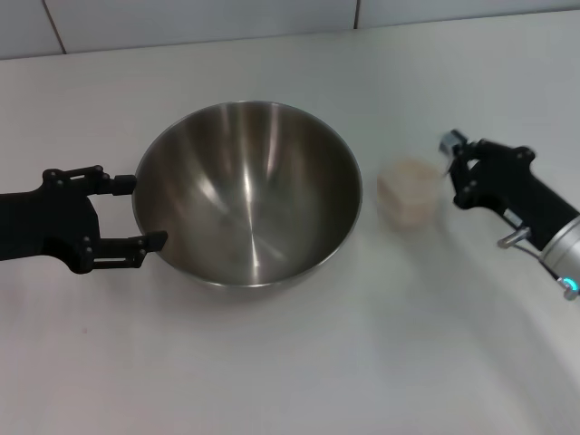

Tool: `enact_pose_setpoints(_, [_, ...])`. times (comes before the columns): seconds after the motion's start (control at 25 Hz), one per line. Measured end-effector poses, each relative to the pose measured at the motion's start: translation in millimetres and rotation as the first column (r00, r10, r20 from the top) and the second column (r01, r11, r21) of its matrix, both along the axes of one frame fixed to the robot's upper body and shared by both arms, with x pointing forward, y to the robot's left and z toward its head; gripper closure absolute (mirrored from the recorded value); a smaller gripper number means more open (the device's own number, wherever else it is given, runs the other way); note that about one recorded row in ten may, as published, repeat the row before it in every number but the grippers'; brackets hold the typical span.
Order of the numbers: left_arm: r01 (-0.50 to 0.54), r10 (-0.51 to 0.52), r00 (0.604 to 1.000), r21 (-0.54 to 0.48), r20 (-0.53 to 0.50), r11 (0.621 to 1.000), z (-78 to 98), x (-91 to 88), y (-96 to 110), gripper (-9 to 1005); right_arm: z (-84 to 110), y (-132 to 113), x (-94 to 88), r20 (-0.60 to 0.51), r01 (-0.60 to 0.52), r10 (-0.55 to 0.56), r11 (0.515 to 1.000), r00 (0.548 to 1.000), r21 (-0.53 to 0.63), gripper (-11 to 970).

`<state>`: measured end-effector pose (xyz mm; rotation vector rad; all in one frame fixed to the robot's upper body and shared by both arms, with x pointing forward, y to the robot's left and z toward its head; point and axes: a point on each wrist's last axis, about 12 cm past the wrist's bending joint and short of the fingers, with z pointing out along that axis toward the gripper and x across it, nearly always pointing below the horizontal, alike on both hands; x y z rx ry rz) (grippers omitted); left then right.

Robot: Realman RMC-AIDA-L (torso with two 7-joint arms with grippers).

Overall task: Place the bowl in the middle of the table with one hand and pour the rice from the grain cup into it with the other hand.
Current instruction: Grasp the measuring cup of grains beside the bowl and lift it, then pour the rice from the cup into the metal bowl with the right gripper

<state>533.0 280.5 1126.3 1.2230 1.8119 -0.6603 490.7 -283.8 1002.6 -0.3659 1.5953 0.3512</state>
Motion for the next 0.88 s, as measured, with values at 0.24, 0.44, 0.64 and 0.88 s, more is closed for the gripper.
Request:
enact_pose_setpoints(0.24, [0.001, -0.001, 1.000, 0.000, -0.002, 1.000, -0.3, -0.5, 0, 167, 32.2, -2, -20.2, 0.354, 0.049, -0.059, 0.998, 0.933, 0.037, 944])
enact_pose_setpoints(0.44, [0.009, -0.009, 1.000, 0.002, 0.001, 1.000, 0.3, 0.0, -2, 167, 51.8, 27, -12.1, 0.568, 0.060, -0.005, 0.995, 0.823, -0.078, 944])
enact_pose_setpoints(0.64, [0.025, -0.025, 1.000, 0.008, 0.003, 1.000, 0.5, 0.0, -5, 167, 52.2, 78, -6.8, 0.701, 0.268, 0.125, 0.865, 0.702, -0.423, 943])
enact_pose_setpoints(0.88, [0.030, -0.030, 1.000, 0.010, 0.005, 1.000, 1.1, 0.3, -6, 167, 49.6, 111, -10.6, 0.734, 0.547, 0.364, 0.498, 0.573, -0.673, 941])
